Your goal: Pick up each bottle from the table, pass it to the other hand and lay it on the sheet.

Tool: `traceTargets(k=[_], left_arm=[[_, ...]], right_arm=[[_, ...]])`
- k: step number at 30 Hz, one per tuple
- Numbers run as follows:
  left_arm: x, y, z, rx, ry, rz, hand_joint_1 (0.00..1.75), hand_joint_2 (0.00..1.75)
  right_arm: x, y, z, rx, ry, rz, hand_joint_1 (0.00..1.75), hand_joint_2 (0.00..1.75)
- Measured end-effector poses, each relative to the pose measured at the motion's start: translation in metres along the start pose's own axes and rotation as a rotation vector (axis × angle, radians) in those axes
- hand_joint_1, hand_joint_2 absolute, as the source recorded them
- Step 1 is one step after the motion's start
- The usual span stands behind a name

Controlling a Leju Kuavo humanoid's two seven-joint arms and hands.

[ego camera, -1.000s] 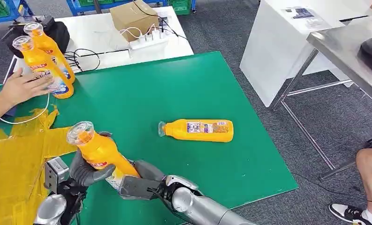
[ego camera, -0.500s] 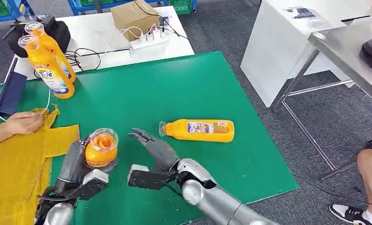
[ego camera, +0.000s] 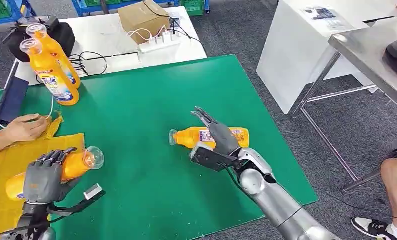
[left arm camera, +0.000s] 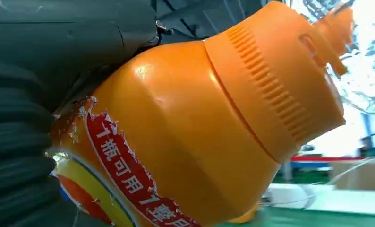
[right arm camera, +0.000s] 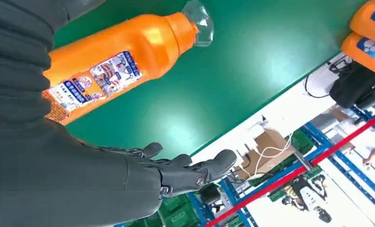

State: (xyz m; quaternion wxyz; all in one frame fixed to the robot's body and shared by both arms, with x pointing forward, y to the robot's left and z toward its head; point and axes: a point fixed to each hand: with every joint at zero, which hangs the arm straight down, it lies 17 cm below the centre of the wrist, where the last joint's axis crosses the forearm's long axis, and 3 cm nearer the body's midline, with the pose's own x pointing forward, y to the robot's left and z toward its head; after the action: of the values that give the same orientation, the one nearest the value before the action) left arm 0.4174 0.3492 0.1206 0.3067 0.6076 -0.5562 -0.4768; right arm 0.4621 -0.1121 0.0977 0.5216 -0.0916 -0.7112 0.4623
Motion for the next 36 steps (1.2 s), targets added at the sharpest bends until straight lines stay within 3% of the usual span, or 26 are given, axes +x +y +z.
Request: traceTargets(k=[3, 6, 7, 8, 12, 16, 22, 23, 24, 28, 32, 36], left_arm=[[-0.034, -0.027, 0.001, -0.063, 0.079, -0.063, 1.75, 1.75], [-0.056, -0.062, 0.004, -0.159, 0.091, -0.12, 1.75, 1.75], [-0.058, -0.077, 0.008, -0.205, 0.069, -0.138, 0.03, 1.75], [-0.058, -0.094, 0.012, -0.256, 0.043, -0.15, 0.0, 0.0], [-0.066, -0.128, 0.011, -0.38, -0.013, -0.149, 0.0, 0.0], [-0.066, -0.144, -0.009, -0.478, -0.063, -0.062, 0.0, 0.0], [-0.049, -0.144, -0.025, -0.496, -0.098, 0.082, 0.0, 0.0], [-0.041, -0.142, -0.028, -0.49, -0.111, 0.134, 0.0, 0.0], [-0.033, -0.139, -0.032, -0.482, -0.124, 0.196, 0.0, 0.0], [0.016, -0.109, -0.064, -0.419, -0.161, 0.638, 0.0, 0.0], [0.043, -0.091, -0.079, -0.374, -0.153, 0.84, 0.0, 0.0], [0.049, -0.046, -0.106, -0.234, -0.042, 1.386, 0.0, 0.0]], right_arm=[[-0.007, -0.01, -0.002, 0.007, 0.014, 0.019, 0.0, 1.75], [-0.031, -0.018, -0.006, 0.068, 0.088, 0.033, 0.0, 1.75], [-0.04, -0.021, -0.007, 0.095, 0.112, 0.041, 0.0, 1.75], [-0.049, -0.023, -0.009, 0.124, 0.137, 0.055, 0.0, 1.75], [-0.089, -0.021, -0.005, 0.266, 0.254, 0.09, 0.0, 1.75], [-0.14, -0.004, 0.029, 0.48, 0.413, 0.127, 0.0, 1.75], [-0.19, -0.004, 0.065, 0.558, 0.539, 0.218, 0.0, 1.75], [-0.196, -0.003, 0.071, 0.568, 0.555, 0.235, 0.66, 1.75], [-0.202, 0.0, 0.078, 0.585, 0.571, 0.253, 1.75, 1.75], [-0.23, 0.011, 0.112, 0.665, 0.633, 0.334, 1.75, 1.75], [-0.24, 0.013, 0.121, 0.677, 0.649, 0.371, 1.75, 1.75], [-0.239, 0.017, 0.114, 0.59, 0.657, 0.326, 1.75, 1.75]])
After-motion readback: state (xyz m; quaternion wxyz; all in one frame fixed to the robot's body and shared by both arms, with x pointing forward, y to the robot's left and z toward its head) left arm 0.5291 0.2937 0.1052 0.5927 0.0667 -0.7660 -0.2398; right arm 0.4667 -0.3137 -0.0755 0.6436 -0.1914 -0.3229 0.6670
